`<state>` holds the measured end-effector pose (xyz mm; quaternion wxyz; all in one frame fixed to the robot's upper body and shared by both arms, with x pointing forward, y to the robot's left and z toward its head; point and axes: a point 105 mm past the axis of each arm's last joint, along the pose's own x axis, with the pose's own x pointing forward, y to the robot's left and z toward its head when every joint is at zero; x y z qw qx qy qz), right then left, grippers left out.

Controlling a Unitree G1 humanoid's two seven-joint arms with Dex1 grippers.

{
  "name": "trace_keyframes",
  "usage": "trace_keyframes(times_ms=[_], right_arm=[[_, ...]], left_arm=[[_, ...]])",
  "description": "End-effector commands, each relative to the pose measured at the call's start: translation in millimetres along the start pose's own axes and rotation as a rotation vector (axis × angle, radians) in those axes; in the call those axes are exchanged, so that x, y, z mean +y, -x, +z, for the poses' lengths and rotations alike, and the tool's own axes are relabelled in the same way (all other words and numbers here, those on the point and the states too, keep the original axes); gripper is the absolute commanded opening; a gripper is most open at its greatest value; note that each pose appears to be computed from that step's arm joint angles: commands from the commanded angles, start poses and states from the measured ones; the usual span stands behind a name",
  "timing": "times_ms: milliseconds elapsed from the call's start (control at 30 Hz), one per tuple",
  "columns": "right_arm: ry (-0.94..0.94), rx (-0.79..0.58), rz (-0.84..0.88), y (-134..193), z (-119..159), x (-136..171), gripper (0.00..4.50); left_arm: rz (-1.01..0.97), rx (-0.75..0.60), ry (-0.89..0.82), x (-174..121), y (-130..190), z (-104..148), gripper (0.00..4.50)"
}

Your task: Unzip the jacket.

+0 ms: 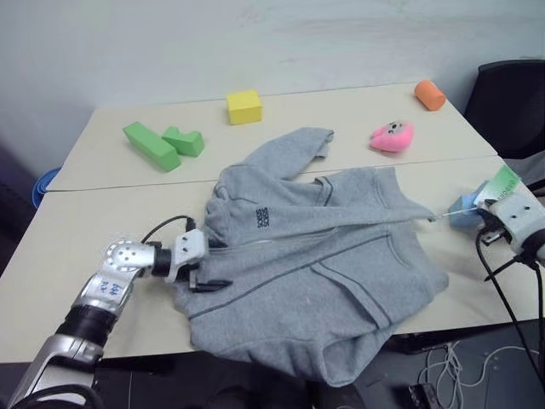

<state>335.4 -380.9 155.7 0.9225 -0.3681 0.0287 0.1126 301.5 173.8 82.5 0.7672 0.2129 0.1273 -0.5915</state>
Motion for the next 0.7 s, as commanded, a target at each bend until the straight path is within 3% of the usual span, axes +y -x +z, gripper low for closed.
trace_keyframes(times_ms=[33, 133, 233, 367, 600, 700], right_arm=[[-0.128, -0.213, 0.146, 16, 40, 14, 2.36], [-0.233, -0.253, 0.298, 40, 56, 39, 3.44], [-0.287, -0.391, 0.400, 63, 84, 63, 4.46], [-0.251, -0.424, 0.683, 90, 103, 115, 4.46], [-0.235, -0.434, 0.820, 114, 106, 158, 4.46], [-0.221, -0.472, 0.769, 115, 104, 160, 4.46]], left_arm=[[-0.035, -0.100, 0.093, -11, 17, 12, 4.50], [-0.009, -0.202, 0.098, -11, 38, 32, 4.50], [0.028, -0.204, 0.082, -12, 55, 35, 4.50], [0.076, -0.148, 0.033, -20, 70, 25, 4.50], [0.131, -0.132, -0.016, -38, 79, 21, 4.50], [0.161, -0.130, -0.071, -42, 78, 27, 4.50]])
